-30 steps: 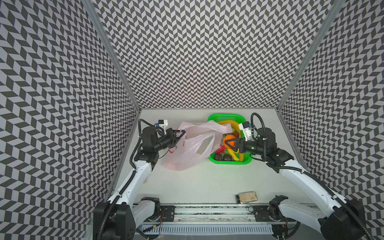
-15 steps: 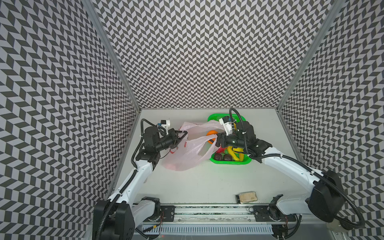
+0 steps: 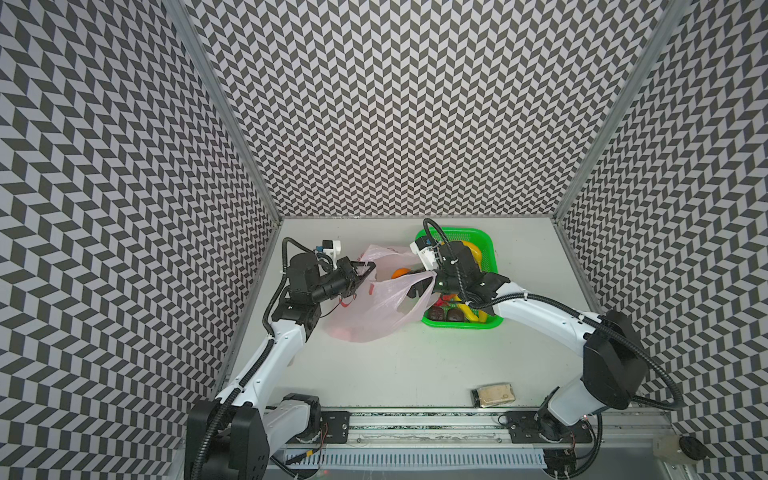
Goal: Place the fake fruits into the plastic bag and tie a complex knot
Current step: 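Lower the orange into the pink bag and open the right gripper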
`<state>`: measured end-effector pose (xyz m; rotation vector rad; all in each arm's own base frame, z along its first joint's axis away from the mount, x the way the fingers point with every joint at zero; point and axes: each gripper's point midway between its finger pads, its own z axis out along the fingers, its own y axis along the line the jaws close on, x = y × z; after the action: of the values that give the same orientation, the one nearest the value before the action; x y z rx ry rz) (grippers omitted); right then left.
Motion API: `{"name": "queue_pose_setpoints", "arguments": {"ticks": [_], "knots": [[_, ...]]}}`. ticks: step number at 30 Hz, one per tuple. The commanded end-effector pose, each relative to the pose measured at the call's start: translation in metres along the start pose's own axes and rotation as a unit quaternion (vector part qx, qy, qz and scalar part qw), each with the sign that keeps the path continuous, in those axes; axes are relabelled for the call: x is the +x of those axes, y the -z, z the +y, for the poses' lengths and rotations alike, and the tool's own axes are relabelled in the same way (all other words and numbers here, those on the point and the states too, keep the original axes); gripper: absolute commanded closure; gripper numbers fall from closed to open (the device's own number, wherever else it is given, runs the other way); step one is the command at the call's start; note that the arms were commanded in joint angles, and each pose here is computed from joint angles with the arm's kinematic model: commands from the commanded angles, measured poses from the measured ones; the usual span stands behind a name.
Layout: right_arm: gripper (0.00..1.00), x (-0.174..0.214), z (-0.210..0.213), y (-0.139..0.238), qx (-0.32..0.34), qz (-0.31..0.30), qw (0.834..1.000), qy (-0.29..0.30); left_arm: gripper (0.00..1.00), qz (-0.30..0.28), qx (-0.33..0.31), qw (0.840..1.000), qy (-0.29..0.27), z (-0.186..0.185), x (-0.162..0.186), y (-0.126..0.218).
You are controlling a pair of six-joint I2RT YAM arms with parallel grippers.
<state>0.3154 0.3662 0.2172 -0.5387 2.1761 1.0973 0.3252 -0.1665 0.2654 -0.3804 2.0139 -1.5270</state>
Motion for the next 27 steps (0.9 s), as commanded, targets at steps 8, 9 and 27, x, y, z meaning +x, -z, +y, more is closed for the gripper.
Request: {"name": "queue_pose_setpoints", "arguments": {"ticks": [8,9,27], "knots": [[0.18,-0.019,0.009,0.011,0.008,-0.033,0.999,0.027,1.00,-0.004,0.022,1.000,-0.019,-0.019,-0.004,0.002],[0.18,-0.019,0.009,0.013,0.010,-0.035,0.999,0.027,1.00,-0.004,0.022,1.000,-0.019,-0.019,-0.004,0.002],[0.32,0.021,-0.008,0.029,0.032,-0.002,0.999,0.023,1.00,-0.005,0.022,1.000,-0.019,-0.020,-0.004,0.002]]}}
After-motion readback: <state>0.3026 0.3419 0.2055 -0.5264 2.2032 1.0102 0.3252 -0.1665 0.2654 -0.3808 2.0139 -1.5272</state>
